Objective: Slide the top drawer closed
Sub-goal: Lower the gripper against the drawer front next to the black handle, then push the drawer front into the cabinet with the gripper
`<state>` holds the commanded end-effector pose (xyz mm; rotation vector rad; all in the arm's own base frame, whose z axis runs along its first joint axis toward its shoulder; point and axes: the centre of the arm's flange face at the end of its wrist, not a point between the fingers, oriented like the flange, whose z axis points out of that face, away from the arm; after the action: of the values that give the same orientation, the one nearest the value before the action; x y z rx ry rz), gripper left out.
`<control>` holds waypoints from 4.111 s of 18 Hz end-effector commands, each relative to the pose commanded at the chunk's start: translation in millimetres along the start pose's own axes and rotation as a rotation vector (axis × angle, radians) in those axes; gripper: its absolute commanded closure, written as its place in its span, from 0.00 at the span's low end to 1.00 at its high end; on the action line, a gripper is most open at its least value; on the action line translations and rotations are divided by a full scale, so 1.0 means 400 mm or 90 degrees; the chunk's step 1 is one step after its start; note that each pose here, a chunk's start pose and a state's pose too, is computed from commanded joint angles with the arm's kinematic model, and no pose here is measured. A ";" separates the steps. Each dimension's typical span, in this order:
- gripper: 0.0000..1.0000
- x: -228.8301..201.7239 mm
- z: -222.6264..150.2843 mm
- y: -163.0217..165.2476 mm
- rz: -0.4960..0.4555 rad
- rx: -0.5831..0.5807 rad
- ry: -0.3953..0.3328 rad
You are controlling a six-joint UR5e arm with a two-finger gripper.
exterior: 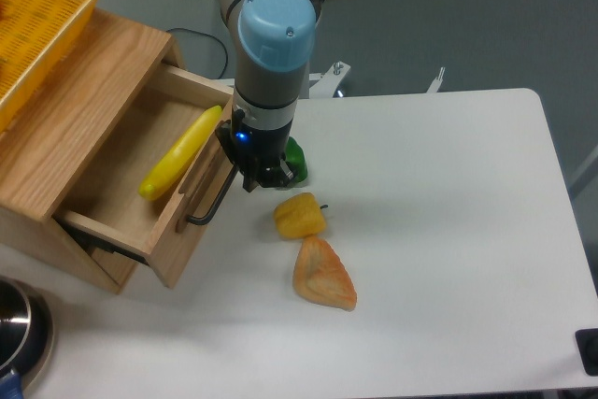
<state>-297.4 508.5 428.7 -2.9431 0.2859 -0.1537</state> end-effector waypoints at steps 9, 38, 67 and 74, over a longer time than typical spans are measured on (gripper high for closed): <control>1.00 0.029 0.004 -0.018 0.000 0.005 0.018; 1.00 0.152 0.012 -0.102 -0.008 0.009 0.031; 1.00 0.257 0.033 -0.170 -0.007 0.020 0.057; 1.00 0.271 0.036 -0.178 -0.002 0.019 0.059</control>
<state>-177.2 557.8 437.3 -2.9123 0.2887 -0.2925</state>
